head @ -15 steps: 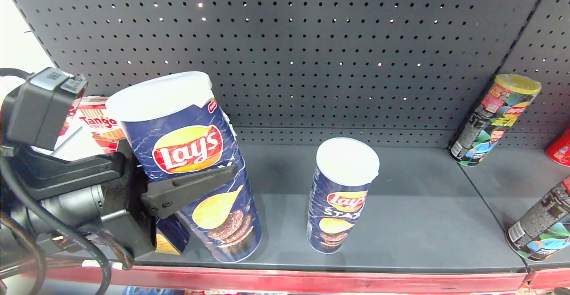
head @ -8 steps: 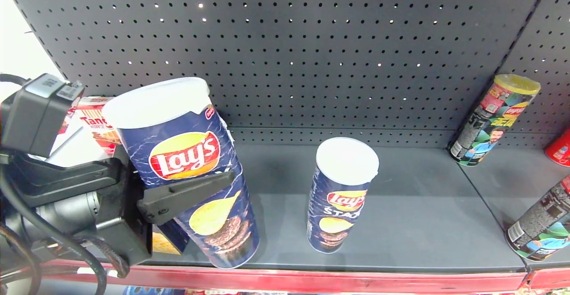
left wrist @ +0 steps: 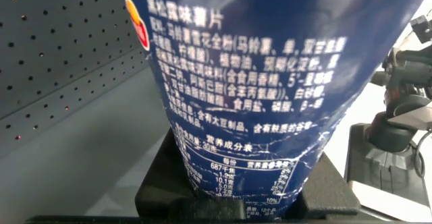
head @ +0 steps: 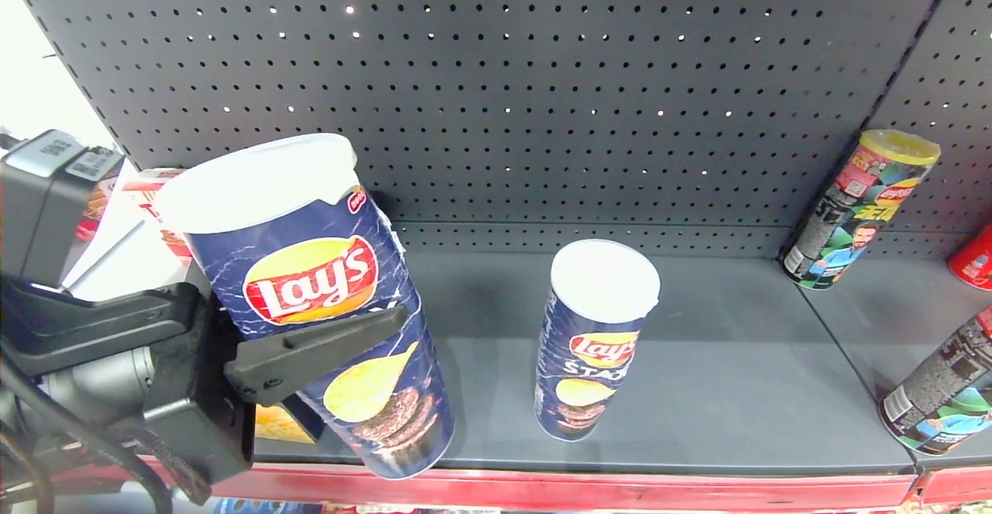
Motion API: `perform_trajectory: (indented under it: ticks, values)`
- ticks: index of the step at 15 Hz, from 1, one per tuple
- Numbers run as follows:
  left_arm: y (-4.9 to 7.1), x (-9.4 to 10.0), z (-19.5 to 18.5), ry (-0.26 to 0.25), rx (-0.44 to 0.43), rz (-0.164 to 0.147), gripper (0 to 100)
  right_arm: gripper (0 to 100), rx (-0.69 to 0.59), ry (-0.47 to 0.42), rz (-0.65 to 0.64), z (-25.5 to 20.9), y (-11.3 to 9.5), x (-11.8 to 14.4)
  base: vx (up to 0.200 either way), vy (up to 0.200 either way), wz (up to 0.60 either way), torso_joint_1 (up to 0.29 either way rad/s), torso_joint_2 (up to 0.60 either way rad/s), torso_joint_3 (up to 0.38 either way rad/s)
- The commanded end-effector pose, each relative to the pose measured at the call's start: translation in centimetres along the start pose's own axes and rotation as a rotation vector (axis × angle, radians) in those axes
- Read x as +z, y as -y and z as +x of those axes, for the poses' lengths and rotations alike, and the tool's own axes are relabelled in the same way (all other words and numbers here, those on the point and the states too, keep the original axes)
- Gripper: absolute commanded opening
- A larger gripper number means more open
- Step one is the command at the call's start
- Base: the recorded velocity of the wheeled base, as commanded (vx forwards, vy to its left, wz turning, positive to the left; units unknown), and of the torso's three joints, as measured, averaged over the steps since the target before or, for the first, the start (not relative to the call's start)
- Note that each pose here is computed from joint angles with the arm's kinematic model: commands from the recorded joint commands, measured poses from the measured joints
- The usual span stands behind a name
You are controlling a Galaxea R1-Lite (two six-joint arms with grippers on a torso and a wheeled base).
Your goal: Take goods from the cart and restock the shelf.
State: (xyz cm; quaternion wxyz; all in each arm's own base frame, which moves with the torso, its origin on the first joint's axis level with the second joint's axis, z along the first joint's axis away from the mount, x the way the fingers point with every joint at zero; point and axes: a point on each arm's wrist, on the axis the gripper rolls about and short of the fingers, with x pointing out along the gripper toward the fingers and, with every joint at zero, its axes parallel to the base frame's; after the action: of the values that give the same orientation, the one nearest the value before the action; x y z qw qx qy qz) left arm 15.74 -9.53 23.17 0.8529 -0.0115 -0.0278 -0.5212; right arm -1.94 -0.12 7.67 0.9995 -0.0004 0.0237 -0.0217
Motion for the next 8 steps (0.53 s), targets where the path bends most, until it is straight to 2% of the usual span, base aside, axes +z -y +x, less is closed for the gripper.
perform_trajectory:
  ticks: [1,5,8]
  values:
    - [0.11,-0.25,-0.12,-0.01,-0.002,-0.007,0,100,-0.007,0.032,0.003,-0.24,0.0,-0.09,0.0,0.0,0.0,0.0,0.0,0.0]
    - [0.51,-0.03,-0.21,-0.006,-0.013,-0.007,0,100,-0.007,0.032,0.001,-0.24,0.0,-0.09,0.0,0.0,0.0,0.0,0.0,0.0]
    - [0.24,0.26,-0.18,-0.002,-0.007,-0.002,0,100,-0.007,0.032,0.001,-0.24,0.0,-0.09,0.0,0.0,0.0,0.0,0.0,0.0]
